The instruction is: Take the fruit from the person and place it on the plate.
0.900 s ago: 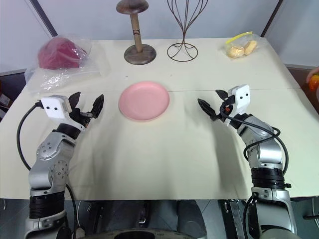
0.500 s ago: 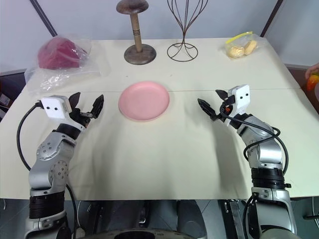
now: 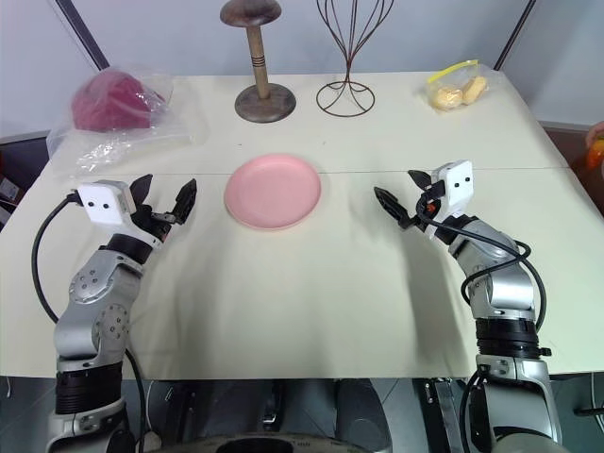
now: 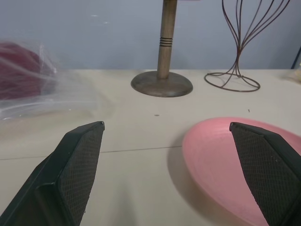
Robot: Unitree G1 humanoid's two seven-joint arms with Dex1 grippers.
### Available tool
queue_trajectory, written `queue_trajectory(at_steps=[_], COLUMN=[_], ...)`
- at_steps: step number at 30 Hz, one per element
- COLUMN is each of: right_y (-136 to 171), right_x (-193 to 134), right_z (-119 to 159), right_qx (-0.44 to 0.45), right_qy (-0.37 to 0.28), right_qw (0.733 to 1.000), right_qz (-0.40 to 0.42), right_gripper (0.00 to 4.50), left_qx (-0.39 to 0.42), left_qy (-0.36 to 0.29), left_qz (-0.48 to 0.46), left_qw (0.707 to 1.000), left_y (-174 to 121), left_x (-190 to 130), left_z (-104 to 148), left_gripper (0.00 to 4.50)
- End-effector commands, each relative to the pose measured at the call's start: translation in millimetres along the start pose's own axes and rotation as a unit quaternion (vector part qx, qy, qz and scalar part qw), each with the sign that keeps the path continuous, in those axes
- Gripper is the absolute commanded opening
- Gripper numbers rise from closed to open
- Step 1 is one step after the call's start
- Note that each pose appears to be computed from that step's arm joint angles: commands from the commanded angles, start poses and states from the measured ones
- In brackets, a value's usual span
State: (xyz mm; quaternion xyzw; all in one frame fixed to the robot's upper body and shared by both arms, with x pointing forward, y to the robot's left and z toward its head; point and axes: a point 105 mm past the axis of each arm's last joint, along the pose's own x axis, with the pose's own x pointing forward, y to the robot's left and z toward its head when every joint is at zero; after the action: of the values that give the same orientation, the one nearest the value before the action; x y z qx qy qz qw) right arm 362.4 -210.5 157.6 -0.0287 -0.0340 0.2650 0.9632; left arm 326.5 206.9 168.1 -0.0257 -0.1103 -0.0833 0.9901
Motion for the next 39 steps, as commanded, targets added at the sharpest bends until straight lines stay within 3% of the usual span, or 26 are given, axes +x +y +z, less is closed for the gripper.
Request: queue_trajectory(at_steps=[1, 34, 38, 39], right_y=[0, -3, -3, -3], right_x=[1, 0, 0, -1], right_z=[16, 17, 16, 16], right_qx=[-0.014, -0.015, -0.016, -0.015], right_qy=[-0.026, -0.028, -0.027, -0.027], right_qw=[1.000, 0.999, 1.000, 1.000], right_qz=[0.002, -0.005, -0.006, -0.007], right_gripper=[4.50, 4.50, 4.50, 4.50], left_qx=[0.015, 0.022, 0.020, 0.021], left_qy=[-0.029, -0.028, -0.027, -0.035], left_qz=[-0.001, -0.002, -0.027, -0.071], left_qw=[0.999, 0.999, 0.999, 0.997], left_y=[1, 4, -1, -11], left_x=[-1, 1, 3, 4], left_z=[16, 19, 21, 30], left_gripper=[4.46, 4.46, 4.46, 4.46])
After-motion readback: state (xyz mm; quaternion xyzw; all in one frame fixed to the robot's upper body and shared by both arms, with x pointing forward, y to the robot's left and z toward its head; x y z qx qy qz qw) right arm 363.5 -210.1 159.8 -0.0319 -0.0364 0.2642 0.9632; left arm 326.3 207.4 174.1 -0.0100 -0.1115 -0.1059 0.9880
